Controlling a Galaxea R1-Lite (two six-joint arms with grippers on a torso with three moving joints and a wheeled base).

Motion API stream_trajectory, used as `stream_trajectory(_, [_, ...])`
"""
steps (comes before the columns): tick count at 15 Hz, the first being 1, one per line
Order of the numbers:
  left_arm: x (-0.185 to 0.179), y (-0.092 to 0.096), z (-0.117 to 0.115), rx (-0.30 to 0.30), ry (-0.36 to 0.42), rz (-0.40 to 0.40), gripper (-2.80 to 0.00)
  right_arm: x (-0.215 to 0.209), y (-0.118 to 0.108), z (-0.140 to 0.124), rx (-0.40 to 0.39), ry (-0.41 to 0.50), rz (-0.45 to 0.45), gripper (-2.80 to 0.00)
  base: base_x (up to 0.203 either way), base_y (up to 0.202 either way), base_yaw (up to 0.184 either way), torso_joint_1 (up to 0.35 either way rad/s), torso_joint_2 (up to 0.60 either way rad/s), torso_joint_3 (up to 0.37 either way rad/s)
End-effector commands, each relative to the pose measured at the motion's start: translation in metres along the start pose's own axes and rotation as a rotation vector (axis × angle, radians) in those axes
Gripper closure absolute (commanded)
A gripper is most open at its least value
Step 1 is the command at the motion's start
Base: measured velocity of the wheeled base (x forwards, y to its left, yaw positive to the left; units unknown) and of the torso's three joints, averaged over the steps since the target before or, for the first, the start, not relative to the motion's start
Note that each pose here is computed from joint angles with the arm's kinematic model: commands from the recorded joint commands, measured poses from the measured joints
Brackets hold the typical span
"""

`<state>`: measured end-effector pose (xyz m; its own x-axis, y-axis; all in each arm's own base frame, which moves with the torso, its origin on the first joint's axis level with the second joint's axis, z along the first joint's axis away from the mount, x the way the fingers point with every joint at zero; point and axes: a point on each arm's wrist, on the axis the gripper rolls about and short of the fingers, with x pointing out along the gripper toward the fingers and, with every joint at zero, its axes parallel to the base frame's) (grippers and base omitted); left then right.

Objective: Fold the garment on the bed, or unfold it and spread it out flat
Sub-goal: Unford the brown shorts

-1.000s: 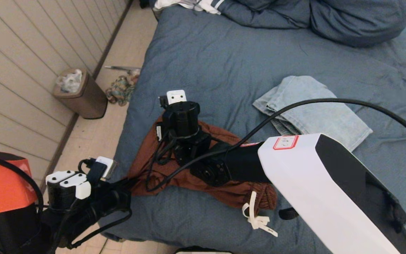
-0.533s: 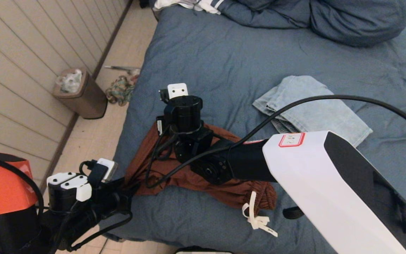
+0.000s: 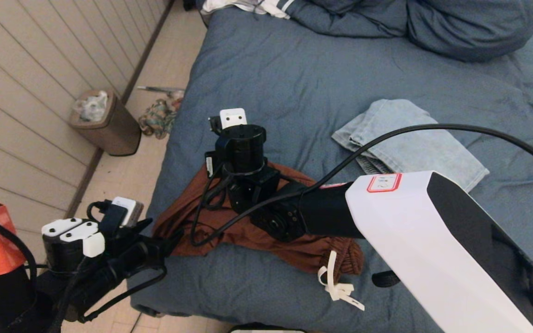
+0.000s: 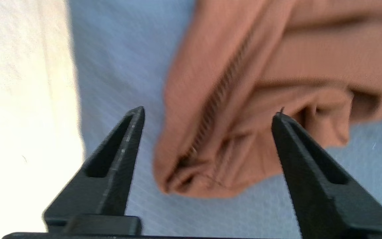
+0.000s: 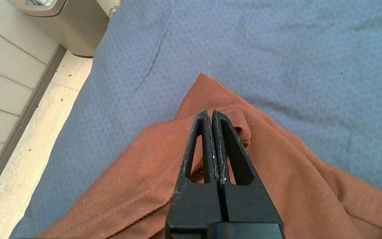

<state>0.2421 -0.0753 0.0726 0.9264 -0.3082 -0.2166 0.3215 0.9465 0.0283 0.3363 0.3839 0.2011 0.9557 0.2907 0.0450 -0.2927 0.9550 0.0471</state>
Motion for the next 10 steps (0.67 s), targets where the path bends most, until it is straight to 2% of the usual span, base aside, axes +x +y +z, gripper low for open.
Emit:
stream_trajectory(1, [-0.01, 0.007, 0.016, -0.005, -0.074, 0.027, -2.8, -0.001, 0.001, 0.0, 0.002, -0.001, -0.001, 0.0, 0.0, 0.0, 0.0, 0.0, 0.0, 0.0])
stream_trajectory(5, [-0.009, 0.007, 0.011, -0.001, -0.053, 0.026, -2.8, 0.0, 0.001, -0.002, -0.001, 0.002, -0.011, 0.0, 0.0, 0.0, 0.0, 0.0, 0.0, 0.0])
stream_trajectory(10, [-0.012, 0.01, 0.026, -0.022, -0.12, 0.043, -2.8, 0.008, -0.003, -0.017, -0.022, 0.026, -0.026, 0.0, 0.0, 0.0, 0.0, 0.0, 0.0, 0.0])
